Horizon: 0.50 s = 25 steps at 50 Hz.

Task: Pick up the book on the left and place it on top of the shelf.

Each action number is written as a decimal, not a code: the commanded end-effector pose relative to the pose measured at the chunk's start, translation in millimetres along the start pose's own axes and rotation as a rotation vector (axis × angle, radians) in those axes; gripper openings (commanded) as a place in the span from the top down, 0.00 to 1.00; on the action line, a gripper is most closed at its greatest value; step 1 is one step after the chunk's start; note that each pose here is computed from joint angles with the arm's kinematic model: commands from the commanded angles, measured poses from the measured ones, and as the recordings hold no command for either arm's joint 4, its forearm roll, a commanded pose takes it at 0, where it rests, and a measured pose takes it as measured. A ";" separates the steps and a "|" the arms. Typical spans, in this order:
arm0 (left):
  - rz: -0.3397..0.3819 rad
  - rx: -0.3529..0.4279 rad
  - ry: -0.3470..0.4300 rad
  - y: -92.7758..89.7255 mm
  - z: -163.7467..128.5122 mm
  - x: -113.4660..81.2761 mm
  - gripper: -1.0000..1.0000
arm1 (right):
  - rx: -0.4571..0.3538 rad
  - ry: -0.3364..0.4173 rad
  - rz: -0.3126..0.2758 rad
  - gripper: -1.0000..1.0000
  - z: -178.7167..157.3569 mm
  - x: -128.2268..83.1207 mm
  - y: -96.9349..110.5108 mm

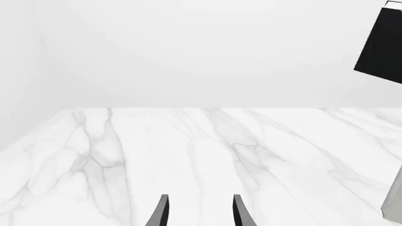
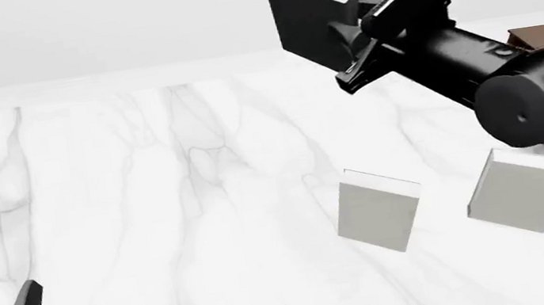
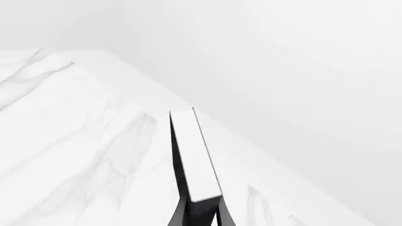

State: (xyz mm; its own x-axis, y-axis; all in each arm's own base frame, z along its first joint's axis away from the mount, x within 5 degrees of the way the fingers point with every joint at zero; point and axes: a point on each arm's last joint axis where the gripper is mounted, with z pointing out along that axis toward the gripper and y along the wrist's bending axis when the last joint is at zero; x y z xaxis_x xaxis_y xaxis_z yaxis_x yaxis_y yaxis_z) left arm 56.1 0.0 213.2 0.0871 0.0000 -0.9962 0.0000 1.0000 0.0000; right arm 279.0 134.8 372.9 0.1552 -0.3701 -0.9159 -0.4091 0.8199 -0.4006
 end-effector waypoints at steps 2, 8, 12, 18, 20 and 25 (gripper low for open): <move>0.000 0.000 0.000 0.0 0.0 0.0 0.00 | 0.067 -0.028 -0.007 1.00 -38.1 -16.8 -21.6; 0.000 0.000 0.000 0.0 0.0 0.0 0.00 | 0.102 -0.019 -0.022 1.00 -53.1 -18.4 -31.3; 0.000 0.000 0.000 0.0 0.0 0.0 0.00 | 0.117 -0.013 -0.028 1.00 -60.9 -18.3 -35.0; 0.000 0.000 0.000 0.0 0.0 0.0 0.00 | 0.150 0.000 -0.049 1.00 -71.7 -15.9 -41.9; 0.000 0.000 0.000 0.0 0.0 0.0 0.00 | 0.160 0.006 -0.054 1.00 -73.8 -15.3 -44.3; 0.000 0.000 0.000 0.0 0.0 0.0 0.00 | 0.187 0.016 -0.067 1.00 -79.5 -15.0 -50.6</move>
State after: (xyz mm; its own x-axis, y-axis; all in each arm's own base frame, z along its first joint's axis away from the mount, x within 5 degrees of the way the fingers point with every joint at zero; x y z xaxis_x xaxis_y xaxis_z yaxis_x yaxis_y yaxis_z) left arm 56.1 0.0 213.2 0.0871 0.0000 -0.9962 0.0000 1.0000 0.0000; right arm 237.3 80.9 398.1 0.1597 -0.4376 -0.8849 -0.2816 0.8389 -0.4657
